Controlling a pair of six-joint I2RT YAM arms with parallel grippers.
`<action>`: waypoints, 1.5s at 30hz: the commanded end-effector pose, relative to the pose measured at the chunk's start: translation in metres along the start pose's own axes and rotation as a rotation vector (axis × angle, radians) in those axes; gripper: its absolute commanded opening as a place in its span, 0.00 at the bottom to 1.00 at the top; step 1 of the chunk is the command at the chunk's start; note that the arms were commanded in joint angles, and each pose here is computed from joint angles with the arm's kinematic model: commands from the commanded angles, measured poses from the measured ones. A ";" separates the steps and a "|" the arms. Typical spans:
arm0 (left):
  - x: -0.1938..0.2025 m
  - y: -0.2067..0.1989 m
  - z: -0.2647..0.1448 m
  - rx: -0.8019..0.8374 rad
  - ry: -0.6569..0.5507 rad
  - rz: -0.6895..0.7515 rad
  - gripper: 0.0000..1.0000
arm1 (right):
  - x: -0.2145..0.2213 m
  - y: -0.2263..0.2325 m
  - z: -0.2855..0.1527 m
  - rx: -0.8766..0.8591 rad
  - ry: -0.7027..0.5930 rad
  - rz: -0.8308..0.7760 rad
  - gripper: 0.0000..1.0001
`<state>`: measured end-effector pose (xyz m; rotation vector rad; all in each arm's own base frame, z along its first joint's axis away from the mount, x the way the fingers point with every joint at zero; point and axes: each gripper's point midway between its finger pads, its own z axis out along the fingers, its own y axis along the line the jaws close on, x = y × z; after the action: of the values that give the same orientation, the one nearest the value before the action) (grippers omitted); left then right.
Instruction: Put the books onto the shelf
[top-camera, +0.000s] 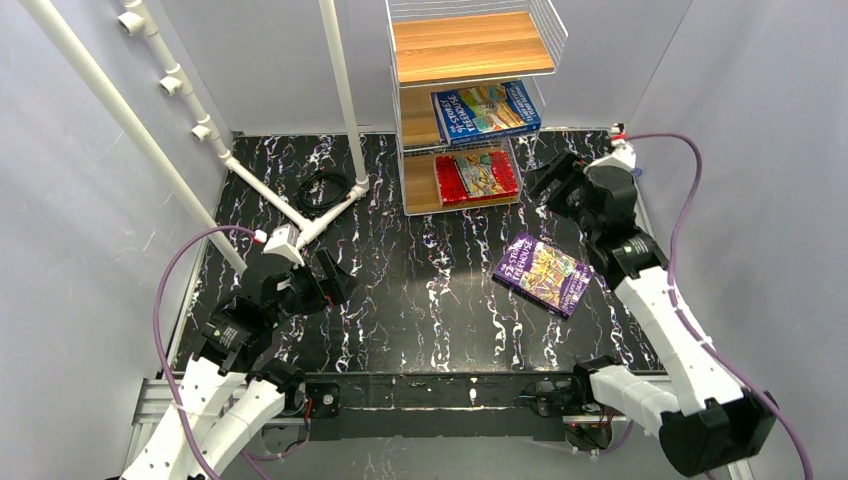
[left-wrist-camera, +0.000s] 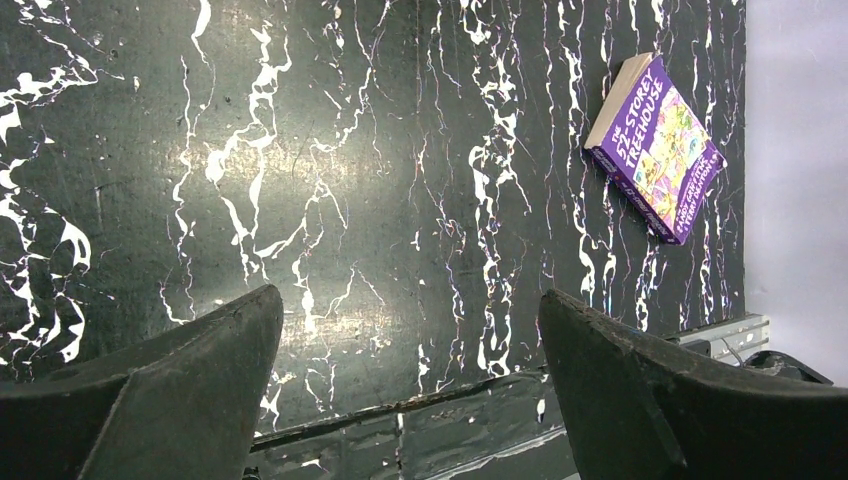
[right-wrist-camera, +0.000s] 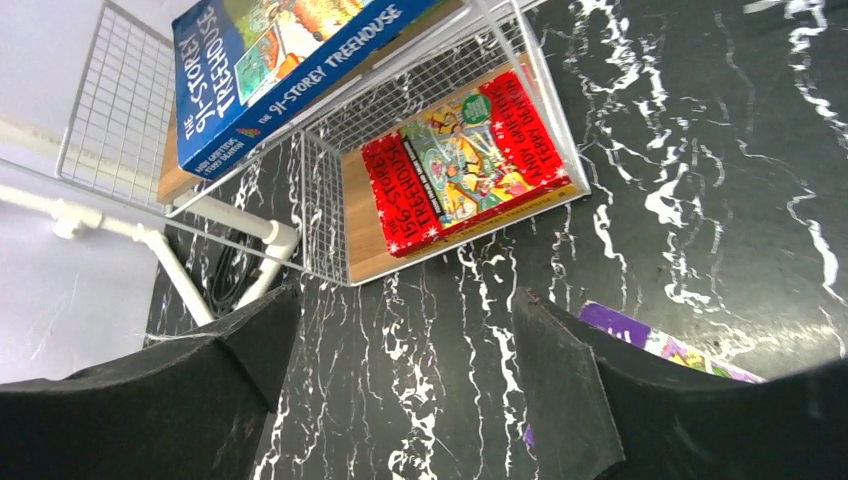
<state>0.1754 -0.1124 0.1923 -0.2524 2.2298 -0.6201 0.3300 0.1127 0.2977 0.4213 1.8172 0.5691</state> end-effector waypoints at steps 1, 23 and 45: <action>0.005 0.004 0.002 -0.008 0.015 0.000 0.98 | -0.001 0.030 0.022 -0.107 0.083 -0.121 0.83; 0.006 -0.002 0.006 0.013 0.040 0.021 0.98 | 0.003 0.094 0.113 -0.296 0.020 0.194 0.18; 0.001 0.000 -0.003 0.004 0.027 0.063 0.98 | -0.004 0.113 0.143 -0.293 -0.009 0.214 0.16</action>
<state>0.1733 -0.1166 0.1829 -0.1848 2.2769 -0.6144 0.4571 0.2273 0.2976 0.4259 1.7500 0.9506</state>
